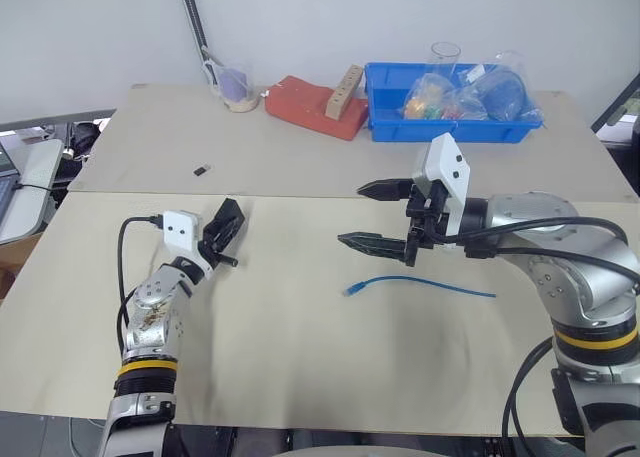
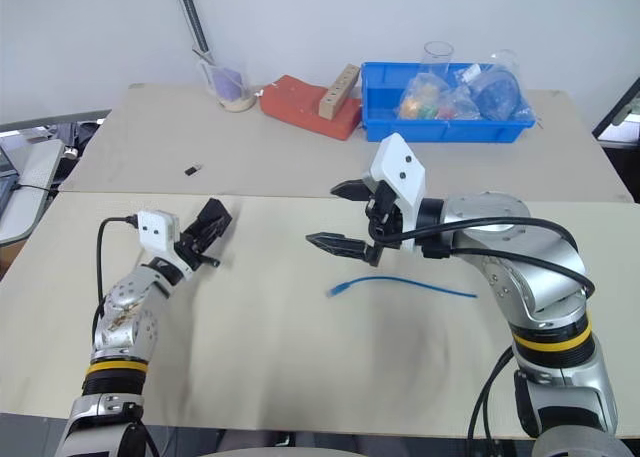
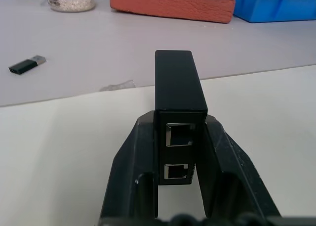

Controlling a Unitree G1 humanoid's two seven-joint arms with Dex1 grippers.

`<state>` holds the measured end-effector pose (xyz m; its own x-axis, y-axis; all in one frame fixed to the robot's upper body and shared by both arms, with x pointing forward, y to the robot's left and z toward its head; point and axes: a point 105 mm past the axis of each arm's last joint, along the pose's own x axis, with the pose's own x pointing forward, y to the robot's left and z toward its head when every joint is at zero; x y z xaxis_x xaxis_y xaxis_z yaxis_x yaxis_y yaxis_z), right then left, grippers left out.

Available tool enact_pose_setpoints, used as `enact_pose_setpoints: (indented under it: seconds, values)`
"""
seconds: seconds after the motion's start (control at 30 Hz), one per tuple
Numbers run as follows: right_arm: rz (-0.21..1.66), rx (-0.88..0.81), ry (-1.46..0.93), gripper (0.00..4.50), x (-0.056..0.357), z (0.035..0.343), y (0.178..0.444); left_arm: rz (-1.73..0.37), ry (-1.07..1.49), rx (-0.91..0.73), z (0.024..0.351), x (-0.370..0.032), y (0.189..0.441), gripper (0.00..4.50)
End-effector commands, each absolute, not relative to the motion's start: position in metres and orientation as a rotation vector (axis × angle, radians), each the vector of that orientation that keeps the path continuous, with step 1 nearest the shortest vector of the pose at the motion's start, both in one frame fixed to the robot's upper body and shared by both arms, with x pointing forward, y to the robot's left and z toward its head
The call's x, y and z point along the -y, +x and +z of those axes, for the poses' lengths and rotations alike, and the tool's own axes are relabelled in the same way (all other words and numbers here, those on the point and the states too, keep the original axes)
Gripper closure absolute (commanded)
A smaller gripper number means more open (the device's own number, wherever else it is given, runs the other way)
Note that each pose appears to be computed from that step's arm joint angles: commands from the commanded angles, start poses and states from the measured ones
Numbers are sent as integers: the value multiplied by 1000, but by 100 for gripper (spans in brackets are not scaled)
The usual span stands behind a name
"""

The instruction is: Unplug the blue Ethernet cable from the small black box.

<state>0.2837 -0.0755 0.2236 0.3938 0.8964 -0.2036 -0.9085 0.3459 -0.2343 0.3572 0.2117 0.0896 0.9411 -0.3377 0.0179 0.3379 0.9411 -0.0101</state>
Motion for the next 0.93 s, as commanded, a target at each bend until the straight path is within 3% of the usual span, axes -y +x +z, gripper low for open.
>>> enact_pose_setpoints:
  seconds: [0.03,0.13,0.4,0.73,0.93]
  values:
    - [1164,24,-354,0,76,236,281,-354,3,53,99,-214,357,156]
    - [1162,23,-352,0,77,235,282,-359,1,49,99,-214,354,2]
    - [1157,11,-351,0,79,234,284,-436,32,-14,102,-218,328,2]
    - [1137,-12,-366,0,104,233,279,-687,252,-142,173,-212,262,2]
    - [1118,-31,-362,0,115,225,279,-766,292,-188,182,-211,254,2]
